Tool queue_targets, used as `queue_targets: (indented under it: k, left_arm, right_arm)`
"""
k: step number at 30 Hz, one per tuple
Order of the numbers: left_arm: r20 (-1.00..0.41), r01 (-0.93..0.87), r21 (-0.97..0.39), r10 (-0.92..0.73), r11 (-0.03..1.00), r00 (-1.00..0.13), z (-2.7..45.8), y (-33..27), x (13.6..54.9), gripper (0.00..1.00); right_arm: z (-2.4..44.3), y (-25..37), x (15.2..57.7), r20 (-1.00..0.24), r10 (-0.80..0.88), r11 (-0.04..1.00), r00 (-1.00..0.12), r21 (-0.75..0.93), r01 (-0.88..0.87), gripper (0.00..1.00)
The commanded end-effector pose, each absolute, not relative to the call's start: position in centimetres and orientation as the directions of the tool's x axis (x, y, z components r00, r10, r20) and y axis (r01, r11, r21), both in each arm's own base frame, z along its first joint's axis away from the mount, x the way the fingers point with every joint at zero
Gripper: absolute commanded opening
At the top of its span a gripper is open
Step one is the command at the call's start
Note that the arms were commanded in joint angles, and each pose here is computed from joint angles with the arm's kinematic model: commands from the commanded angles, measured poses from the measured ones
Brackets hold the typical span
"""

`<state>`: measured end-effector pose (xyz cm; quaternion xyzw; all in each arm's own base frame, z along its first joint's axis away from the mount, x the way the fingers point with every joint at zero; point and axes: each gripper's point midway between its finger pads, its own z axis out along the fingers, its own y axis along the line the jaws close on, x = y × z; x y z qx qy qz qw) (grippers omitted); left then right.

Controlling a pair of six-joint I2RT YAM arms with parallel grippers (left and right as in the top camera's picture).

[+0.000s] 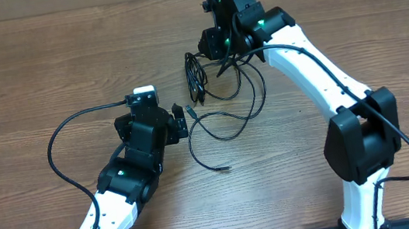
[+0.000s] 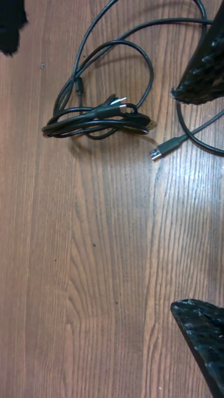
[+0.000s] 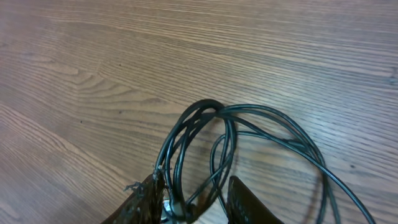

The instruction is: Untangle cables

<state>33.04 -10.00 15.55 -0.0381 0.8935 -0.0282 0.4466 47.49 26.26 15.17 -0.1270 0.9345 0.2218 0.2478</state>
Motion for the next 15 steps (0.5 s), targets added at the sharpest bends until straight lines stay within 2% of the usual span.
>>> queue_targets:
  k: [1, 15]
  left_arm:
    - [-0.803, -0.052, -0.063, -0.081, 0.997, -0.590, 15.8, -9.7, 33.3, 0.99]
    - [-0.803, -0.052, -0.062, -0.081, 0.997, -0.590, 15.8, -9.6, 33.3, 1.00]
  right_arm:
    - [14.6, 27.0, 47.7, -0.506, -0.117, 0.855, -0.855, 0.387, -0.346, 0.32]
    - [12.7, 27.9, 47.4, -0.465, -0.133, 0.834, -0.875, 0.424, -0.352, 0.29]
